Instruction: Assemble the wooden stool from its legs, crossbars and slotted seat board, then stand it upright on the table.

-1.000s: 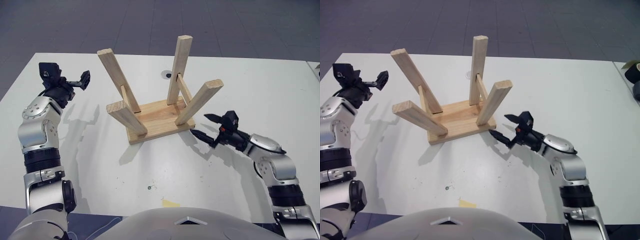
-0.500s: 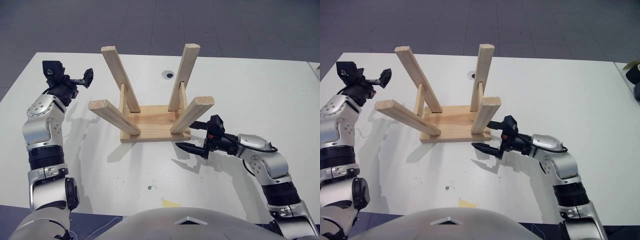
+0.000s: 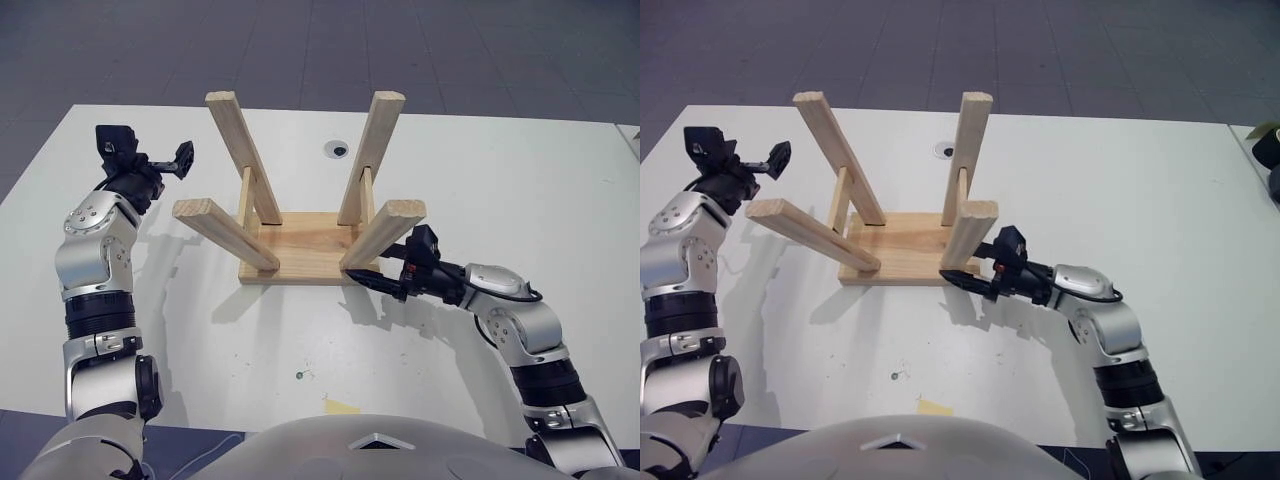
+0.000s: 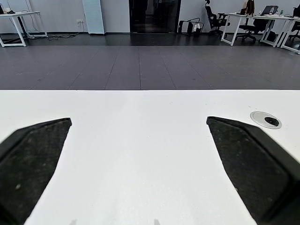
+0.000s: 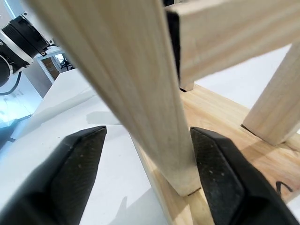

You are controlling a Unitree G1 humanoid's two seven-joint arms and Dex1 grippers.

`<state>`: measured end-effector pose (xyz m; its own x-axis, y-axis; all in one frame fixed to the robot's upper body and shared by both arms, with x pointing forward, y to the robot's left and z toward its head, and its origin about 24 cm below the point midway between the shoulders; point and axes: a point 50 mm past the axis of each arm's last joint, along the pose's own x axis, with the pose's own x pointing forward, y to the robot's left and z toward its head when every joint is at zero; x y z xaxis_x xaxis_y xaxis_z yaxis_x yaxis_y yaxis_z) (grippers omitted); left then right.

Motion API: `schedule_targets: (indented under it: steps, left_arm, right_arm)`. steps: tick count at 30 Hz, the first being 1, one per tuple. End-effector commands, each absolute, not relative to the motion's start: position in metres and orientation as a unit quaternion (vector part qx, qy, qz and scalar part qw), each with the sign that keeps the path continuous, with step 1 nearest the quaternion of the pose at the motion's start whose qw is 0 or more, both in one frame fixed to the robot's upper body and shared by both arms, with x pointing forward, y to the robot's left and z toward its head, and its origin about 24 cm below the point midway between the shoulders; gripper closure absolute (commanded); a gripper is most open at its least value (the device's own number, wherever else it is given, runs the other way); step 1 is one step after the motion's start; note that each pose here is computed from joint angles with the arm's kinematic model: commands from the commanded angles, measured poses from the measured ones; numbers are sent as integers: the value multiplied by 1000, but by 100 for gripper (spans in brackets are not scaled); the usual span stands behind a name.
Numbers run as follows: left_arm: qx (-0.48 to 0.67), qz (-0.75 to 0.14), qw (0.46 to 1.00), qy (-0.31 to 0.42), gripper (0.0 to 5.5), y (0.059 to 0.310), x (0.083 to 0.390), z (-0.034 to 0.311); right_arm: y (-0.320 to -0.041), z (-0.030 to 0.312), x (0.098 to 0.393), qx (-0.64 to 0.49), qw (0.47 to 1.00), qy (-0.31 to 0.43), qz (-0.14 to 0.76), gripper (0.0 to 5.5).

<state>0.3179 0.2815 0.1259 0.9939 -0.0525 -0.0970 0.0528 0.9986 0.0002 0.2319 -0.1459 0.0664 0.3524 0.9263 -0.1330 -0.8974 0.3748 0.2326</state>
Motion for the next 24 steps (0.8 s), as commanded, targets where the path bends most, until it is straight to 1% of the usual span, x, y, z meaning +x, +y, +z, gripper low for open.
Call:
schedule_targets:
  steps: [1,6,8,11,13,15,16,20,22,24]
  left_arm:
    - [5,-24,998,50,10,281,319,125]
    - [6,-47,997,54,10,276,317,123]
    - [12,-65,996,62,10,276,314,121]
    - [39,-40,996,76,10,296,311,112]
    - [56,-44,995,75,10,308,308,110]
    - [54,-99,991,73,10,316,301,111]
    - [62,-138,985,83,10,318,296,110]
    - [92,-319,928,170,10,328,260,97]
    - [103,-386,900,173,10,325,251,99]
    - [114,-437,877,163,10,313,250,101]
  right_arm:
    - [-145,64,232,60,821,126,553,286]
    - [-140,64,230,73,819,125,555,364]
    - [-138,64,228,76,819,124,556,383]
    - [-137,63,226,83,819,124,554,391]
    - [-138,62,225,83,822,126,549,393]
    - [-147,60,225,84,831,131,534,393]
    - [-153,59,226,84,836,135,526,393]
    - [-179,50,222,71,850,165,495,393]
    - [-188,48,220,66,852,175,488,393]
    - [-191,49,218,65,852,178,488,394]
